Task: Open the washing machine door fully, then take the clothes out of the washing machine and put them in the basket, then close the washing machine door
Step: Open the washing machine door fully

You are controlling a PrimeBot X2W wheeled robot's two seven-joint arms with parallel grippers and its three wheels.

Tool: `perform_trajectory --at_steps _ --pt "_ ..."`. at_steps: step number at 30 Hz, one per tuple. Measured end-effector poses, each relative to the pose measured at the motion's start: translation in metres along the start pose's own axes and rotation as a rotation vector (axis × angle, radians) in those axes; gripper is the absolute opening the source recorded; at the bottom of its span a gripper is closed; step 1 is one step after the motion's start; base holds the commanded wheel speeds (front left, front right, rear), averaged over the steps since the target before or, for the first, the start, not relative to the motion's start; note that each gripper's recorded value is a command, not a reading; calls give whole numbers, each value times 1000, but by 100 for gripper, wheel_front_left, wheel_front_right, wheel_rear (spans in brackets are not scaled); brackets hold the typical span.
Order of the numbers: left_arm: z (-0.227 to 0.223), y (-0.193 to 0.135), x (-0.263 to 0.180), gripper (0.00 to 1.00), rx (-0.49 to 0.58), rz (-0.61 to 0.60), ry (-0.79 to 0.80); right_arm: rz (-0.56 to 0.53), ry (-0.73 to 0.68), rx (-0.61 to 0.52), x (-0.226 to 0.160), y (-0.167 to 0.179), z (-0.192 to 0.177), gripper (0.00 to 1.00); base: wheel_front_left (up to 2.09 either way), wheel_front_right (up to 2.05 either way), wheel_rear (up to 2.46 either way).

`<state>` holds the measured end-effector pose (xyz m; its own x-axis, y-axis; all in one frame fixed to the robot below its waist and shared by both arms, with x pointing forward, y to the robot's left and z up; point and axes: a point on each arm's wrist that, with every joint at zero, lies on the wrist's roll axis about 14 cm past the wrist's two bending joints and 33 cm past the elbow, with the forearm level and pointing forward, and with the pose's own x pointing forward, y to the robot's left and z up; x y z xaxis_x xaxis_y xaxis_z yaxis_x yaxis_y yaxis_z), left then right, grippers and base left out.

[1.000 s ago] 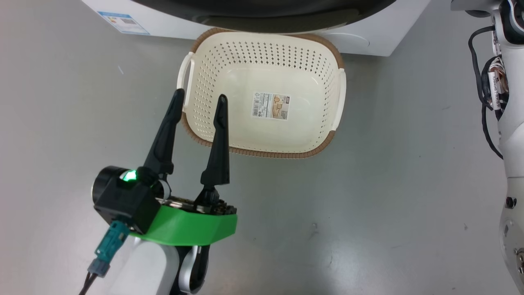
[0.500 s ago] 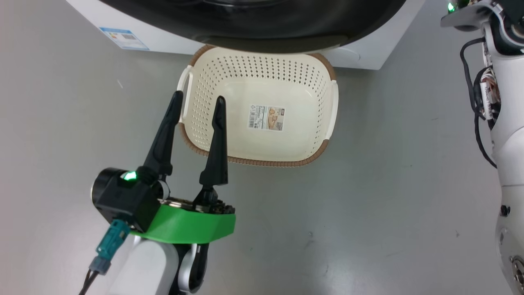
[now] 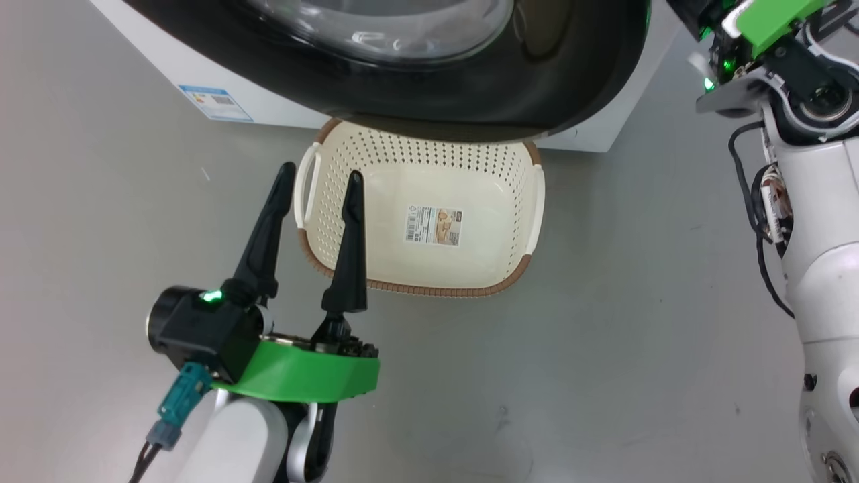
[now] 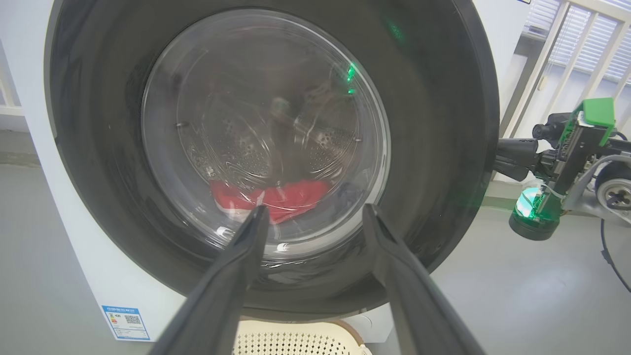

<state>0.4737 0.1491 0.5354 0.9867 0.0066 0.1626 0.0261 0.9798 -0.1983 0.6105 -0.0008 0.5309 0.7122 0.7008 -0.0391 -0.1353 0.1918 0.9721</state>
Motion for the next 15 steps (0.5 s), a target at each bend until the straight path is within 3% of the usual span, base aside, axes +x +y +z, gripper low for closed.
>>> perform_trajectory --at_steps 15 --pt "20 5 -25 100 6 23 -2 -10 76 3 -29 10 -36 0 0 0 0"
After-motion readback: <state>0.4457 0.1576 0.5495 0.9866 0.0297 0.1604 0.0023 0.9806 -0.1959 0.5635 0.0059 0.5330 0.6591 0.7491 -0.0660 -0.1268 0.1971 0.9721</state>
